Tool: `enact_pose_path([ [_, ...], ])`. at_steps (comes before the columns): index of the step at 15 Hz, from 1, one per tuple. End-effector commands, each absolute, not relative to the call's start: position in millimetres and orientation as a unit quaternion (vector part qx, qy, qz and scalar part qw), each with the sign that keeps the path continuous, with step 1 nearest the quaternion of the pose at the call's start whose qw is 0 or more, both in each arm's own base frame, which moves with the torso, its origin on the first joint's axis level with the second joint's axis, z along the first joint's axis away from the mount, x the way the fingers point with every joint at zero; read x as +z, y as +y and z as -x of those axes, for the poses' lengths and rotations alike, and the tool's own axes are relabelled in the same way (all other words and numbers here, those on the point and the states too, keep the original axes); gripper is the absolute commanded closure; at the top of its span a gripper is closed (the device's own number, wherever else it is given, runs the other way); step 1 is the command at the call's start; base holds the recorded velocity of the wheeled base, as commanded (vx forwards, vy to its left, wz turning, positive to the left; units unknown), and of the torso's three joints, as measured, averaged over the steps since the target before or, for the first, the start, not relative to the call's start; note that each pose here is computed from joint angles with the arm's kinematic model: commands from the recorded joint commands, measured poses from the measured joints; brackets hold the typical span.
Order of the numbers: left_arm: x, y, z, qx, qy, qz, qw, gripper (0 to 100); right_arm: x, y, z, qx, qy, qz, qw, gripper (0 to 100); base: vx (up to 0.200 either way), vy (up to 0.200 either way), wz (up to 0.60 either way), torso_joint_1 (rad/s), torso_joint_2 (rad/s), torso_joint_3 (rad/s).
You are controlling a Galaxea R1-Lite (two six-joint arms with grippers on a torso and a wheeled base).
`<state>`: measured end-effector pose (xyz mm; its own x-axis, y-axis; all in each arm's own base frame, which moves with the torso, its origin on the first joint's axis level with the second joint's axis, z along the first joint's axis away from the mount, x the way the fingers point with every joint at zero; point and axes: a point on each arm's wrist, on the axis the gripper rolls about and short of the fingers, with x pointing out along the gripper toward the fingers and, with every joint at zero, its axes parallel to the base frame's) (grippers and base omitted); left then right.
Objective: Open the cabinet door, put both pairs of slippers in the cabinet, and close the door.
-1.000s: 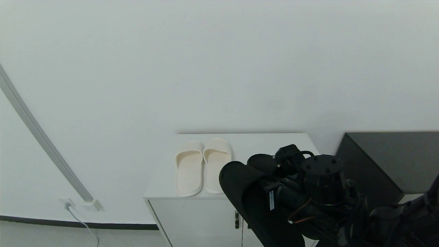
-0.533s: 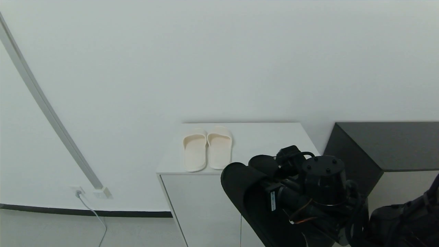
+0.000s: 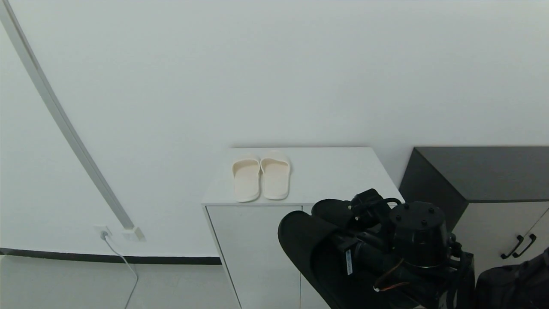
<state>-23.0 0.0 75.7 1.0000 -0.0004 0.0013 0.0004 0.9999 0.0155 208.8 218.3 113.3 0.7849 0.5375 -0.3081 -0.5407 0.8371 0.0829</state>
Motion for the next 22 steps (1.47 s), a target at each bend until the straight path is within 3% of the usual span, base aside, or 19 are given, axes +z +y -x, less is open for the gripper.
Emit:
enact_pose_path([
  [1, 75.7, 0.0, 22.9, -0.001, 0.000, -0.008, 1.000, 100, 112.8, 216.5, -206.1, 0.291, 0.163, 0.005, 0.943, 100, 0.000, 0.000, 0.00, 0.000, 0.00, 0.000],
  [13, 75.7, 0.0, 22.9, 0.001, 0.000, -0.007, 1.000, 100, 104.2, 211.2, -190.1, 0.327, 0.166, 0.024, 0.930, 100, 0.000, 0.000, 0.00, 0.000, 0.00, 0.000],
  [22, 75.7, 0.0, 22.9, 0.000, 0.000, -0.007, 1.000, 100, 95.3, 206.3, -180.9, 0.334, 0.164, 0.026, 0.928, 100, 0.000, 0.000, 0.00, -0.147, 0.33, 0.180],
])
